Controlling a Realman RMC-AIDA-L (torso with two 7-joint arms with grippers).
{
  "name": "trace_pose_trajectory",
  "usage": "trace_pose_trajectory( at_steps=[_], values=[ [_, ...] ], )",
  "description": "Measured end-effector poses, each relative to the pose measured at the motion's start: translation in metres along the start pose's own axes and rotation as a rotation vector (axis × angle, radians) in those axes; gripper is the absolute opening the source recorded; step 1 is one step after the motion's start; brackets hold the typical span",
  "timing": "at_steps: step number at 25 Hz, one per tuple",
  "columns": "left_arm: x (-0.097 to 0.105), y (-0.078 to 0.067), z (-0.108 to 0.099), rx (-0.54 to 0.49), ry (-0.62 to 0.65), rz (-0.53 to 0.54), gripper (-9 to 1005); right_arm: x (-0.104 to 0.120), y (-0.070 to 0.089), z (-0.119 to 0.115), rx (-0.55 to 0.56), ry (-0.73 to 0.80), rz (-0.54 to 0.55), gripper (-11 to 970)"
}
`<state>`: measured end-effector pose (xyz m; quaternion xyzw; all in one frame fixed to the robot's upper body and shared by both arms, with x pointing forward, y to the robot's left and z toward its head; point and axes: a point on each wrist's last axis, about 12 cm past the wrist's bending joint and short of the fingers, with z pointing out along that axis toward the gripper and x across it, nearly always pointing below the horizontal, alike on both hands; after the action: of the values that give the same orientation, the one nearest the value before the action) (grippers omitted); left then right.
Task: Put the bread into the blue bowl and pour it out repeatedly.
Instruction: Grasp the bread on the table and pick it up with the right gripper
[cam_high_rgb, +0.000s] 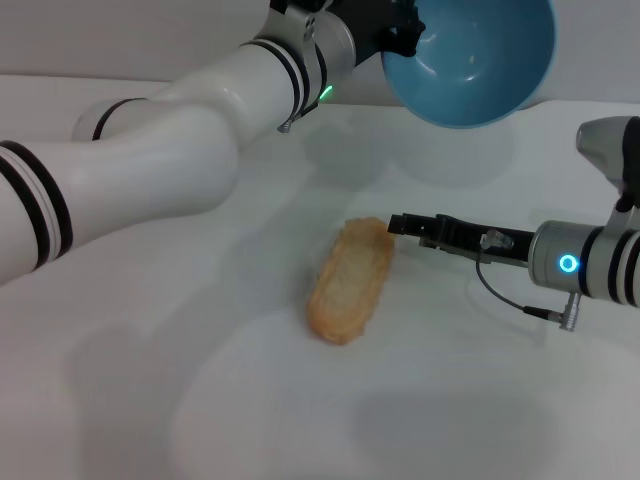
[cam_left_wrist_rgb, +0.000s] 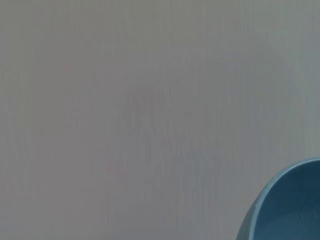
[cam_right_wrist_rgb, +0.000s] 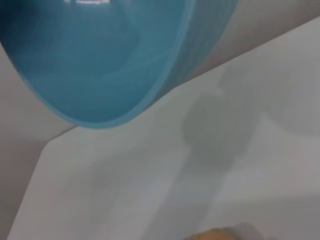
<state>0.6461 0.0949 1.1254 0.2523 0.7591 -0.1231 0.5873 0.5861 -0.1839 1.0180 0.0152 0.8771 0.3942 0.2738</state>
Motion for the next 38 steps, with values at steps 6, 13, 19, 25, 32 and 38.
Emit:
trace_pose_trajectory(
  at_steps=[6, 13, 19, 25, 32, 38],
  values=[
    [0.000, 0.000, 0.000, 0.002, -0.002, 0.001, -1, 0.004, 0.002, 0.005, 0.022, 0.016, 0.006, 685],
    [0.001, -0.001, -0.001, 0.000, -0.005, 0.002, -1, 0.004, 0.000, 0.005, 0.025, -0.028, 0.023, 686],
    [0.002, -0.003, -0.001, 0.002, -0.012, 0.009, -1, 0.010, 0.007, 0.011, 0.006, -0.028, 0.021, 686],
    [0.001, -0.004, -0.002, 0.004, -0.021, 0.006, -1, 0.016, 0.006, 0.014, 0.038, -0.014, 0.043, 686],
    [0.002, -0.004, -0.002, 0.001, -0.022, 0.005, -1, 0.016, 0.005, 0.013, 0.034, -0.023, 0.047, 682],
    [0.001, -0.004, -0.002, -0.002, -0.031, 0.006, -2, 0.015, 0.011, 0.017, 0.022, -0.040, 0.040, 670]
  ],
)
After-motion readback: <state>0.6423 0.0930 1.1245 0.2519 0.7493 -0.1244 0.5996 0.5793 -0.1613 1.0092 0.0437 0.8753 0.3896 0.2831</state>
